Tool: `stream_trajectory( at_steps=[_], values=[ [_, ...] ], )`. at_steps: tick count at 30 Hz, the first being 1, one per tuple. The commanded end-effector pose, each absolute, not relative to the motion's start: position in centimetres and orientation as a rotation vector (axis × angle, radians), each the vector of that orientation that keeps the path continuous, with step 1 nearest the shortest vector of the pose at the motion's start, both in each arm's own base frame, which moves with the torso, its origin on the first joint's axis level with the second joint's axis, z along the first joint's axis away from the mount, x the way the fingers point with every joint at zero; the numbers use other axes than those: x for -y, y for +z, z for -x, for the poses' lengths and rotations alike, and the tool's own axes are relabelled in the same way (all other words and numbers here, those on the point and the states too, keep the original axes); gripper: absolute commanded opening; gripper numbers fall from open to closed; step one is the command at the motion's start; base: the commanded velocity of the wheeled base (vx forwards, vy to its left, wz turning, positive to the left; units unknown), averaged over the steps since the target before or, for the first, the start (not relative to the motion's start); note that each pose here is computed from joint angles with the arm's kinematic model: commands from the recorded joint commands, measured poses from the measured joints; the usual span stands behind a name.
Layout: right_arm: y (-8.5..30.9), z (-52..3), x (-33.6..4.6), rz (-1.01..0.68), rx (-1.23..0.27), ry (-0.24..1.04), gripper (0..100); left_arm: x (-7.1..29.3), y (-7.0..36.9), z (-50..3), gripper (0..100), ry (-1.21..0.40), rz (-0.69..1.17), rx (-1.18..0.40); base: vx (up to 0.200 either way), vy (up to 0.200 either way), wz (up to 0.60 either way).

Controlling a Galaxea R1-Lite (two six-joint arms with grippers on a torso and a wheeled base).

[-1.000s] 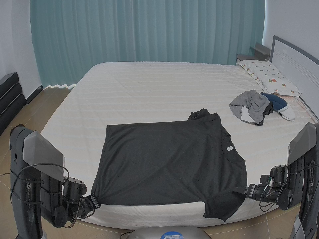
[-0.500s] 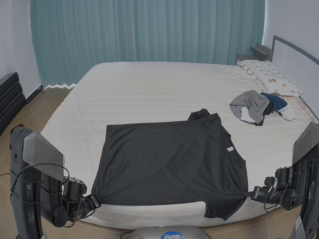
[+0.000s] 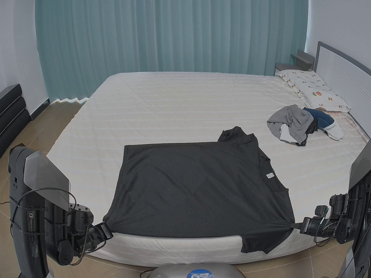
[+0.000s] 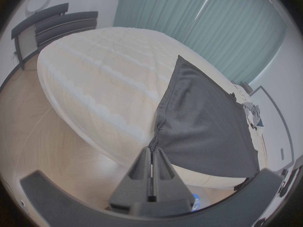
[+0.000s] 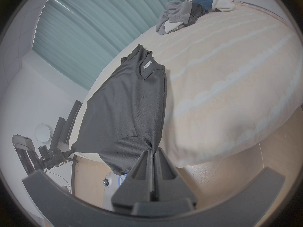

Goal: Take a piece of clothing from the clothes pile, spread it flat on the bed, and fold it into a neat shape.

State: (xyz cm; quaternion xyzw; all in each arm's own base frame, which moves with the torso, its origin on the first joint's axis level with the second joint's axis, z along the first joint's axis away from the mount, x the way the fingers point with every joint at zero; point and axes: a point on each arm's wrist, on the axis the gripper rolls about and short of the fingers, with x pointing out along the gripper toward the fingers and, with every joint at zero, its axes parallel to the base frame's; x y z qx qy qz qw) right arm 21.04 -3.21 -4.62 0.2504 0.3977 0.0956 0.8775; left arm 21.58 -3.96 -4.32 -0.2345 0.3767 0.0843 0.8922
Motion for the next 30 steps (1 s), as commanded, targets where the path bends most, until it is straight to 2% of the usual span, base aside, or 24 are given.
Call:
stream_trajectory(
  at_steps=[1, 15, 30],
  values=[
    [-4.6, -20.4, 3.2, -0.509, -0.861, 0.2, 0, 3.4, -4.5, -21.1, 0, 0.201, 0.475, -0.801, 0.0, 0.0, 0.0],
    [-3.2, -18.4, 4.0, -0.403, -0.93, 0.278, 0, 3.0, -4.7, -20.2, 0, 0.215, 0.398, -0.901, 0.0, 0.0, 0.0],
    [-1.9, -17.2, 4.1, -0.38, -0.962, 0.286, 0, 2.7, -2.9, -18.8, 0, 0.172, 0.384, -0.993, 0.0, 0.0, 0.0]
  ],
)
